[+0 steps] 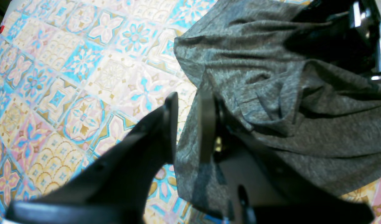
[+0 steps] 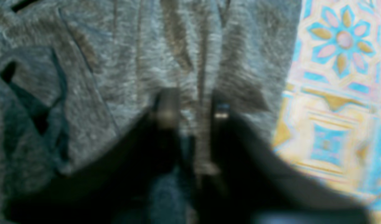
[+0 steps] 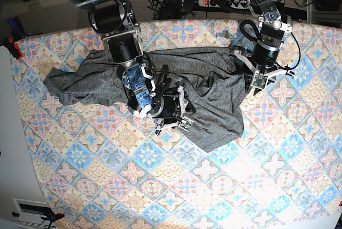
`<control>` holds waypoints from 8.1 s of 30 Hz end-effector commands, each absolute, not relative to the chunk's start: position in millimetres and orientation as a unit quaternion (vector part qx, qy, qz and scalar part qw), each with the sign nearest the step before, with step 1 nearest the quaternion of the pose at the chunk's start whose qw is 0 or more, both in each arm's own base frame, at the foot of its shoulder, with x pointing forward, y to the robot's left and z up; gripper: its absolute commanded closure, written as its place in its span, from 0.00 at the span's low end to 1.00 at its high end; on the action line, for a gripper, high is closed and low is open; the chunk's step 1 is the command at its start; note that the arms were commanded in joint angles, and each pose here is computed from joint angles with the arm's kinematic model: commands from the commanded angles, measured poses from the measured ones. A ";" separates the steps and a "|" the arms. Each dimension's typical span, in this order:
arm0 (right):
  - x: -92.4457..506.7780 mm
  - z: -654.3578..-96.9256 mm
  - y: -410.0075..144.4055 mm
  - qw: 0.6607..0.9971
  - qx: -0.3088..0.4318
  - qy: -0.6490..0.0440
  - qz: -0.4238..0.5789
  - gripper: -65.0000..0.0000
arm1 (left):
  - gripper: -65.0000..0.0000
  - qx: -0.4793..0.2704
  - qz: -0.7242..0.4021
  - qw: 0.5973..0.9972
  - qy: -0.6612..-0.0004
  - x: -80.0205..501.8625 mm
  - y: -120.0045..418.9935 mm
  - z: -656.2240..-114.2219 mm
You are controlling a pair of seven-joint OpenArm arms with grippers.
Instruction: Layout the t-shirt on the table in an organized manner, then fold the t-shirt properly
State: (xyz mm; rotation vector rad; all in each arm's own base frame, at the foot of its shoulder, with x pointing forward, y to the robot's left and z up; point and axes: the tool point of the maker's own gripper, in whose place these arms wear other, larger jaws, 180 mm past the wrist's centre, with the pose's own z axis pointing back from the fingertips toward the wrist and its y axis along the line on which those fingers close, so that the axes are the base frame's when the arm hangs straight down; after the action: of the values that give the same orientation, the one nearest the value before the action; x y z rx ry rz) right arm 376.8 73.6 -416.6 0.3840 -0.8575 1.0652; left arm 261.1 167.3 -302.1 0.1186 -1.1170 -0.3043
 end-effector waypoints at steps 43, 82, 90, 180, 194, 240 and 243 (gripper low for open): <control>231.5 -297.9 141.2 0.605 0.154 -0.543 0.561 1.00 | 0.83 0.047 -0.139 0.827 -0.542 264.1 163.2 -296.7; 269.8 -324.8 76.0 0.678 0.098 -0.524 0.506 0.26 | 0.54 -0.080 -0.092 0.855 -0.505 264.5 143.2 -297.4; 284.9 -330.9 39.5 0.707 0.067 -0.522 0.473 0.26 | 0.55 -0.082 -0.122 0.866 -0.477 242.8 191.8 -292.5; 310.5 -317.1 -128.1 0.789 -0.016 -0.564 0.243 0.26 | 1.00 -0.158 -0.152 0.917 -0.334 262.4 139.7 -356.4; 308.6 -318.3 -140.3 0.794 -0.027 -0.561 0.231 0.26 | 1.00 -0.200 -0.318 0.863 -0.337 259.4 40.1 -325.5; 290.7 -300.3 -218.3 0.790 -0.047 -0.604 0.093 0.26 | 0.51 -0.347 -0.476 0.763 -0.267 242.3 -165.0 -325.1; 290.7 -300.3 -218.3 0.790 -0.047 -0.604 0.093 0.26 | 0.53 -0.364 -0.470 0.748 -0.295 244.7 -176.1 -308.2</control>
State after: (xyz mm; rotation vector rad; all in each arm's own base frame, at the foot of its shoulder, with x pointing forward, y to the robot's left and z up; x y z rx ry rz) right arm 284.6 -218.8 -316.6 -0.1002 -1.2357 0.1980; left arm 238.5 -165.4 -330.8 -0.7517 -0.5730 -1.0294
